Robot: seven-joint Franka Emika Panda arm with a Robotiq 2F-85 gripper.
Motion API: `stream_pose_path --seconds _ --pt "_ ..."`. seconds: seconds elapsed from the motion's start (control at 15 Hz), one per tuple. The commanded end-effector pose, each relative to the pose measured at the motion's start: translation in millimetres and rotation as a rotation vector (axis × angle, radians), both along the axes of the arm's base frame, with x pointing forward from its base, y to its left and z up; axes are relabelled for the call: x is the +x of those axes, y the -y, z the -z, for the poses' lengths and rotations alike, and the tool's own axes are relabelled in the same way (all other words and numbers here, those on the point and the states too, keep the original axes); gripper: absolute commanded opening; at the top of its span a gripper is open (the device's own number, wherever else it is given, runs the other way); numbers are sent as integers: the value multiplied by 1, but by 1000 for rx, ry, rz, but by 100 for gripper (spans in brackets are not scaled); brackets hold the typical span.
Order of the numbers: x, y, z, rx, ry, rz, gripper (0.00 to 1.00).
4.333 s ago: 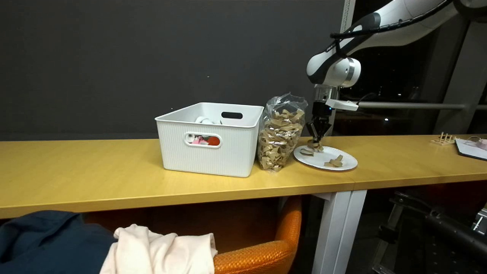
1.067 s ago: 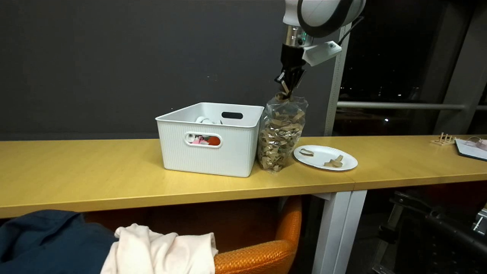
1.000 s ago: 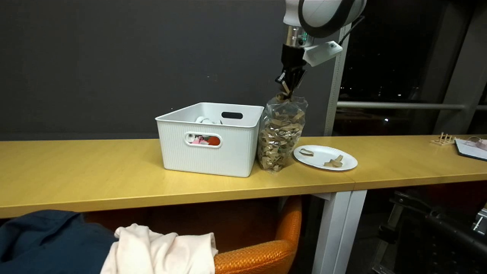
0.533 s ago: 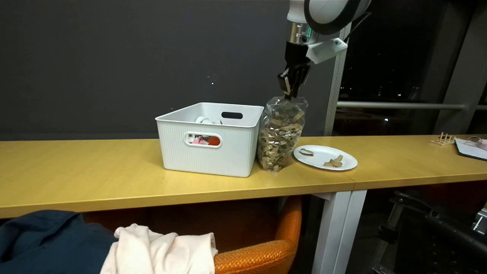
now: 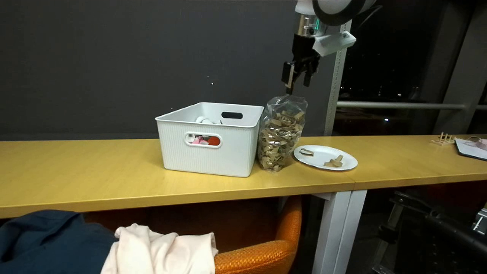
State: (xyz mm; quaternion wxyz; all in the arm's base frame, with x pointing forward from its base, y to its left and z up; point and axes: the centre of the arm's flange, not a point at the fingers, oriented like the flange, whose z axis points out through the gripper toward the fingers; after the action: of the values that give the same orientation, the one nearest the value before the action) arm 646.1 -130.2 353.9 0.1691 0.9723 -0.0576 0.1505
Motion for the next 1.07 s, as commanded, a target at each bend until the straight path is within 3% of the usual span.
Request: stream_pose_path --seconds 0.0,0.27,0.4,0.67,1.0 --pt "-73 41 -15 55 -26 67 100" --pt "-131 90 3 145 -90 136 100" --pt "-146 120 19 187 -115 150 100" --pt "-124 165 62 281 -165 87 100" --pt "-97 137 123 306 -245 34 100"
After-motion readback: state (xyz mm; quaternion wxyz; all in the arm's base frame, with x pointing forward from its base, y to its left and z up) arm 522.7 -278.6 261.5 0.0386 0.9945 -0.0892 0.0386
